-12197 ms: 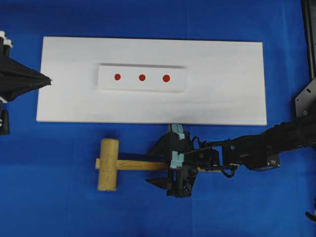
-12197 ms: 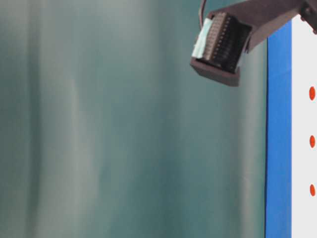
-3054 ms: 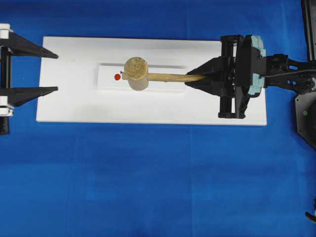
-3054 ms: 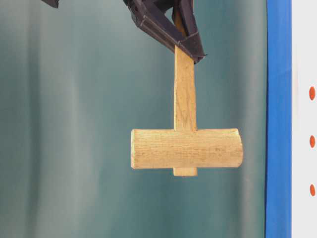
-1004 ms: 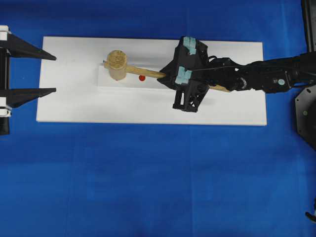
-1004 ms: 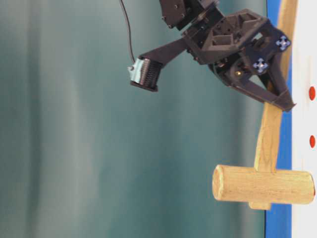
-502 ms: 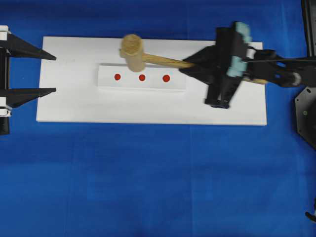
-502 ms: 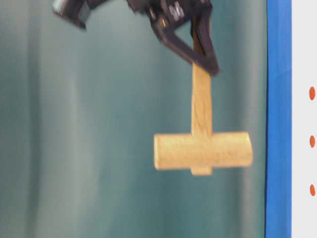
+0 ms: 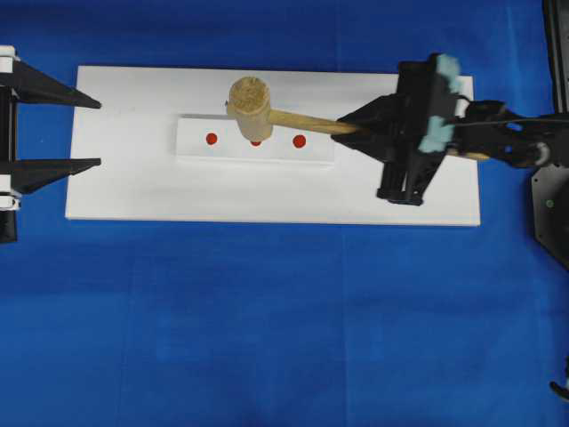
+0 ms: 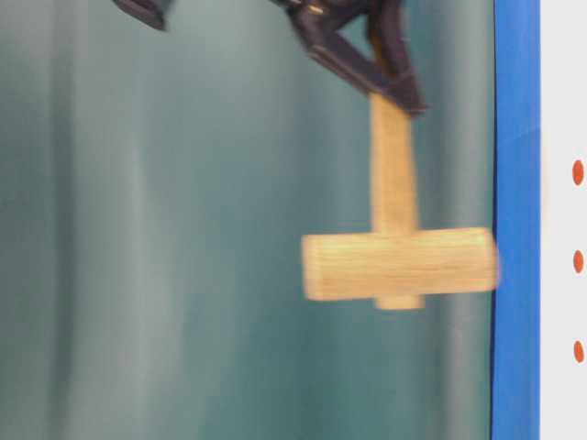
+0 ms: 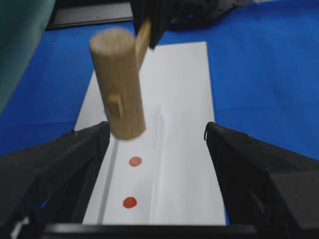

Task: Hit the mark with a hammer.
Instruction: 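Lift the mallet and strike the middle red dot, then lift the mallet and strike the right red dot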

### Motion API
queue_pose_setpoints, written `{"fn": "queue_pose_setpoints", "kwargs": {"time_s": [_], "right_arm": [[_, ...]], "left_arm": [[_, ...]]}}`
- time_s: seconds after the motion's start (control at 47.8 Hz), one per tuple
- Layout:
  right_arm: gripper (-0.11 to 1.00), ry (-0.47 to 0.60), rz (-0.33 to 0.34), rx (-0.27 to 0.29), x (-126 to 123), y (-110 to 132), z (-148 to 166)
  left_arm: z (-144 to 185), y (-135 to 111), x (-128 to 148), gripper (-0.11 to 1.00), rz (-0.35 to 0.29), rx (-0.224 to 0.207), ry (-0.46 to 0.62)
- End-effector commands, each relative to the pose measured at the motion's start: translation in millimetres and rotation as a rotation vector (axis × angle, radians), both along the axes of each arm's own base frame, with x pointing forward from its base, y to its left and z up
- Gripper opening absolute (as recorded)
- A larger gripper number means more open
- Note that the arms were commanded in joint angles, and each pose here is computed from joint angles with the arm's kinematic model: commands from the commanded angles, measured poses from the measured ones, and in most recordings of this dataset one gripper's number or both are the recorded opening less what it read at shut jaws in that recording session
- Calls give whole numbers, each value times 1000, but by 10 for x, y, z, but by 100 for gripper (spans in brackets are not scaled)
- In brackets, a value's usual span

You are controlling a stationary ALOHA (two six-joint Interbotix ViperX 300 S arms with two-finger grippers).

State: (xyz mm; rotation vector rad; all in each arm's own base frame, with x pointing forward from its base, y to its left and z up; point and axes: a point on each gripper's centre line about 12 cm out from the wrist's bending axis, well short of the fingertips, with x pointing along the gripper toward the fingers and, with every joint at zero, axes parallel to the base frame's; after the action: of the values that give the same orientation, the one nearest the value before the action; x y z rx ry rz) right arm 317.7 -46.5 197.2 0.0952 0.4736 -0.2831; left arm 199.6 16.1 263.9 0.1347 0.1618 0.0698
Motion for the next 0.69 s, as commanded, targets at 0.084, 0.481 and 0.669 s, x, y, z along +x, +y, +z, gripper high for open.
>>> {"fn": "queue_pose_setpoints", "kwargs": {"time_s": [0.084, 0.481, 0.669], "right_arm": [[3, 83, -51, 33, 149, -52, -336], [3, 21, -57, 37, 100, -50, -133], [2, -79, -33, 27, -128, -10, 206]], "left_arm": [[47, 5, 14, 75, 2, -2, -16], [44, 4, 11, 75, 2, -2, -16], [41, 4, 8, 75, 2, -2, -12]]}}
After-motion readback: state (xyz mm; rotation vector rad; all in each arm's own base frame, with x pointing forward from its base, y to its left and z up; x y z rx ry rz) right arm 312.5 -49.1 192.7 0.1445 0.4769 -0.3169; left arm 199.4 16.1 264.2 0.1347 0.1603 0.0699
